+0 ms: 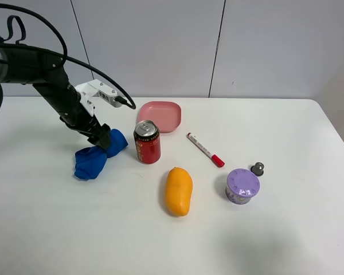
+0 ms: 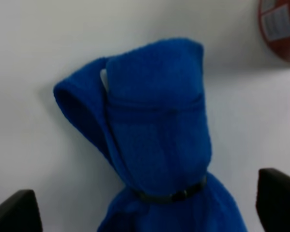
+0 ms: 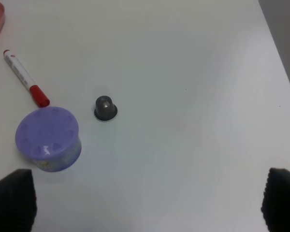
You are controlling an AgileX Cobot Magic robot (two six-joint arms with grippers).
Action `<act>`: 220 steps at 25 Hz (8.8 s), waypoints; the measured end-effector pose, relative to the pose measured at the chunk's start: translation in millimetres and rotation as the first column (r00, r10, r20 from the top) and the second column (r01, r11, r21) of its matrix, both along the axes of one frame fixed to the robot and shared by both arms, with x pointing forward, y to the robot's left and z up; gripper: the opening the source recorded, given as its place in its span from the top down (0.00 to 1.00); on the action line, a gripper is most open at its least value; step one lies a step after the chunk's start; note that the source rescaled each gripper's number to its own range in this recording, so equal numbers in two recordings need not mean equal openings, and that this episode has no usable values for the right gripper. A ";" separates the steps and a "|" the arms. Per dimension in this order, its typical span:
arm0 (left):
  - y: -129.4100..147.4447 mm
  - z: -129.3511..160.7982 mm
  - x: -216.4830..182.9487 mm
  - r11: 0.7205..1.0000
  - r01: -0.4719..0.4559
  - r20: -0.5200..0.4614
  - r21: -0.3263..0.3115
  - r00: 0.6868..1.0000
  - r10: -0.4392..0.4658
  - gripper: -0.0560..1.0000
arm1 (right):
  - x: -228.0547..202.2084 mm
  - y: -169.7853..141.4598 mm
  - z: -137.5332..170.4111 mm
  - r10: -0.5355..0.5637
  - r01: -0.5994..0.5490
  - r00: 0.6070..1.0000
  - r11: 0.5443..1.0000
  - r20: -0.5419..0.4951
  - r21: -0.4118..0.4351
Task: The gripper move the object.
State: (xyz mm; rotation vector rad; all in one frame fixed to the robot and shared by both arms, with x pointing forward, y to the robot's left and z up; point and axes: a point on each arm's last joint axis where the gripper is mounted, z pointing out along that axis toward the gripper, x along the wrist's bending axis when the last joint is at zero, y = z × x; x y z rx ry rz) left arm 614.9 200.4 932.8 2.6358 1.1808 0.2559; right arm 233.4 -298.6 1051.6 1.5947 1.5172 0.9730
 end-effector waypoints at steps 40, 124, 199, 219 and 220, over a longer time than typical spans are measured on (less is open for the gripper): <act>-5.4 155.0 7.2 0.998 -0.045 0.228 -0.042 0.972 0.053 0.95 | 0.0 0.0 0.0 0.000 0.000 1.000 1.000 0.000 0.000; -333.0 25.1 -4.0 0.781 0.594 0.642 -0.192 0.678 -0.359 0.19 | 0.1 0.0 0.2 0.000 0.000 1.000 1.000 0.002 0.000; 108.4 123.1 -382.2 0.758 -0.394 0.527 -0.519 0.551 0.647 0.18 | 0.1 0.0 0.2 0.000 0.000 1.000 1.000 0.003 0.000; 107.6 123.1 -383.2 0.709 -0.477 0.527 -0.519 0.475 0.705 0.19 | 0.1 0.0 0.2 0.000 0.000 1.000 1.000 0.003 0.000; 107.6 123.1 -383.2 0.709 -0.477 0.527 -0.519 0.475 0.705 0.19 | 0.1 0.0 0.2 0.000 0.000 1.000 1.000 0.003 0.000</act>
